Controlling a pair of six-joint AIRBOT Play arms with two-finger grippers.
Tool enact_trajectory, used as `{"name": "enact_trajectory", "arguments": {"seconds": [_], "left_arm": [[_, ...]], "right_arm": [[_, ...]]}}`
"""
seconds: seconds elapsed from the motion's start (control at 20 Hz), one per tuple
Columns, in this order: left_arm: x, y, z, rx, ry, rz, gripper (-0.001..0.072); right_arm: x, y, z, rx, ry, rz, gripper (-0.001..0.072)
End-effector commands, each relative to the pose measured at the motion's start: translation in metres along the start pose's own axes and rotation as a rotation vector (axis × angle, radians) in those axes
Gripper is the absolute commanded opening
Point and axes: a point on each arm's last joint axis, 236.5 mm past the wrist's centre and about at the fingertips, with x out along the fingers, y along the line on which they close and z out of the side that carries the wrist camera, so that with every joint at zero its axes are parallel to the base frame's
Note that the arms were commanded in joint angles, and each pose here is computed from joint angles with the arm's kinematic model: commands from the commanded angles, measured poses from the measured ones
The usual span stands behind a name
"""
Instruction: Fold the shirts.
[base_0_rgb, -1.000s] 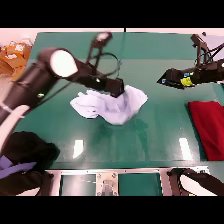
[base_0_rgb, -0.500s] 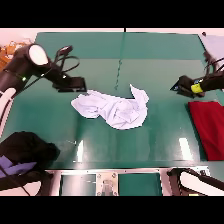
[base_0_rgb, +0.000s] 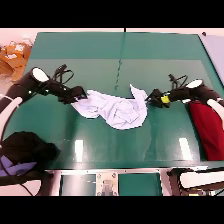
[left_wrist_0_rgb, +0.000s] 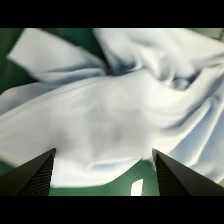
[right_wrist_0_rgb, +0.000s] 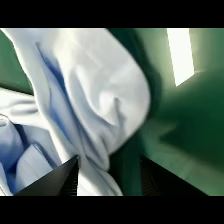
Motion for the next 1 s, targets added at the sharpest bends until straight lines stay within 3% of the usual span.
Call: {"name": "enact_trajectory", "arguments": {"seconds": [0.0, 0.2, 0.25, 0.6, 0.7, 0.85, 0.95], "left_arm": [[0.028, -0.040, -0.013, 0.015, 0.025, -0.099, 0.0709], [0.053, -0.086, -0.021, 0.164, -0.035, -0.109, 0.0709], [0.058, -0.096, -0.022, 0.193, -0.059, -0.110, 0.0709], [0.073, -0.146, -0.047, 0.382, -0.058, -0.125, 0.0709], [0.059, -0.134, -0.032, 0.518, -0.055, -0.005, 0.0709], [0.007, -0.089, 0.000, 0.538, -0.014, 0.260, 0.0709], [-0.025, -0.089, 0.007, 0.525, 0.002, 0.294, 0.0708]], "right_arm": [[0.042, 0.013, -0.004, 0.021, 0.031, 0.066, 0.0387], [0.041, 0.018, 0.005, -0.015, 0.016, 0.070, 0.0044], [0.039, 0.021, 0.007, -0.023, 0.013, 0.073, 0.0021], [0.039, 0.019, 0.006, -0.034, 0.021, 0.064, 0.0020], [0.039, 0.019, 0.001, -0.041, 0.041, 0.061, 0.0020], [0.038, 0.014, -0.002, -0.053, 0.056, 0.044, 0.0020], [0.038, 0.012, -0.001, -0.052, 0.054, 0.041, 0.0020]]}}
